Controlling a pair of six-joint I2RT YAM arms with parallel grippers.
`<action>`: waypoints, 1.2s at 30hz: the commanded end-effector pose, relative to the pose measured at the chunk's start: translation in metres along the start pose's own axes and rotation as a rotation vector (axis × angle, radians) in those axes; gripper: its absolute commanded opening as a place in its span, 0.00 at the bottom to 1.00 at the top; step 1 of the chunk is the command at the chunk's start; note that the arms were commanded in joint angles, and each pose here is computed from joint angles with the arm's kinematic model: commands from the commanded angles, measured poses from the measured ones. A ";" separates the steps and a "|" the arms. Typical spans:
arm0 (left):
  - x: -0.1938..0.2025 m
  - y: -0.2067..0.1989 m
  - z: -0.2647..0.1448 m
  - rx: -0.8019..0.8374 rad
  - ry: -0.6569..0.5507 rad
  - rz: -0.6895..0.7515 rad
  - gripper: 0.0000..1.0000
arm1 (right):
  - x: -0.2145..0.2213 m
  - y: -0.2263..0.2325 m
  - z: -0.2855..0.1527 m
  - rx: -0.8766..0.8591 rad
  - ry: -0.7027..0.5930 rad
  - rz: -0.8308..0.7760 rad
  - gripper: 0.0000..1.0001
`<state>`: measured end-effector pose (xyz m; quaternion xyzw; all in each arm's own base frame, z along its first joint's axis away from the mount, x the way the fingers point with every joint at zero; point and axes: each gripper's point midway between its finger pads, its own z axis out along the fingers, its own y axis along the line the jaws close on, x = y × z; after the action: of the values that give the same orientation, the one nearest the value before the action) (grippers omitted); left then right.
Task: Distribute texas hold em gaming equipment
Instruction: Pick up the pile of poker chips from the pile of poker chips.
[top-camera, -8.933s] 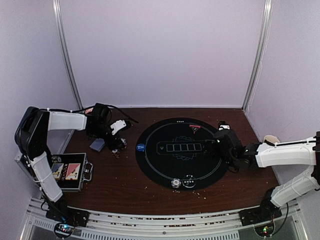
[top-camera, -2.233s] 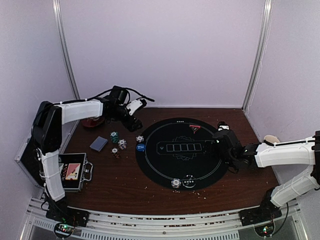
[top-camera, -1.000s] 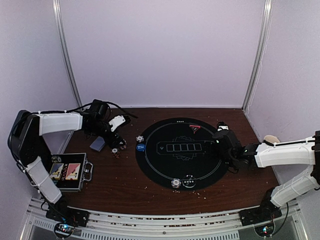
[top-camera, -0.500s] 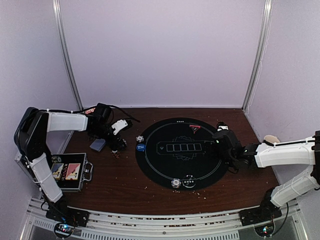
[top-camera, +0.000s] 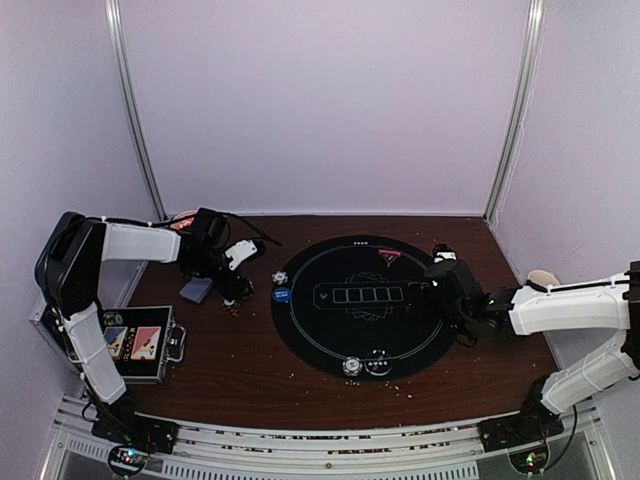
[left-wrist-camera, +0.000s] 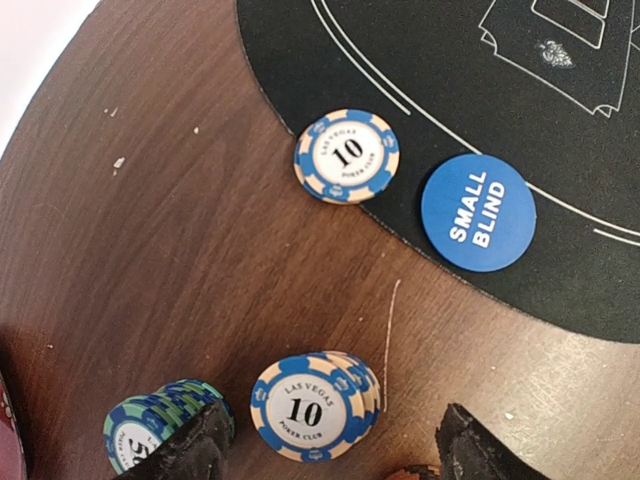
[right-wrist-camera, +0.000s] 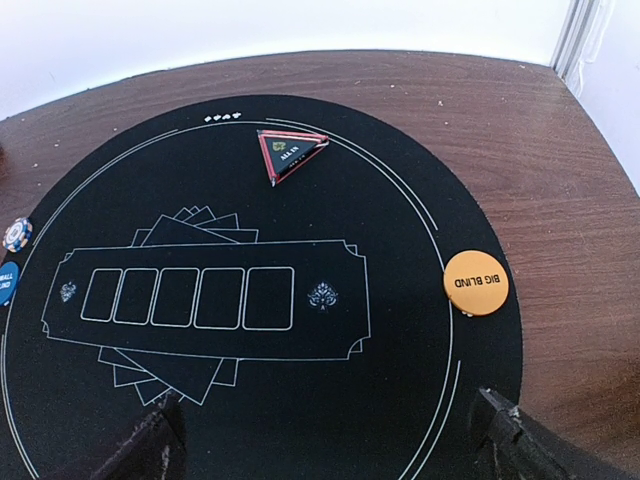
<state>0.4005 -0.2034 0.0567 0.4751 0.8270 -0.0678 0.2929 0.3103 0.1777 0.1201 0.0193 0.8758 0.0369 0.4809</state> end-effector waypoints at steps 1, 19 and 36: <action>-0.009 0.012 0.005 -0.030 -0.022 -0.003 0.74 | -0.004 0.005 0.000 -0.008 -0.012 0.005 1.00; -0.001 0.016 0.015 -0.034 0.008 -0.011 0.70 | -0.005 0.005 -0.001 -0.009 -0.014 0.006 1.00; 0.005 0.016 0.021 -0.019 0.022 -0.023 0.63 | -0.006 0.005 -0.001 -0.009 -0.017 0.007 1.00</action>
<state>0.4104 -0.1995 0.0352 0.4699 0.8364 -0.0578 0.2761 0.3099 0.1784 0.1201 0.0170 0.8759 0.0368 0.4808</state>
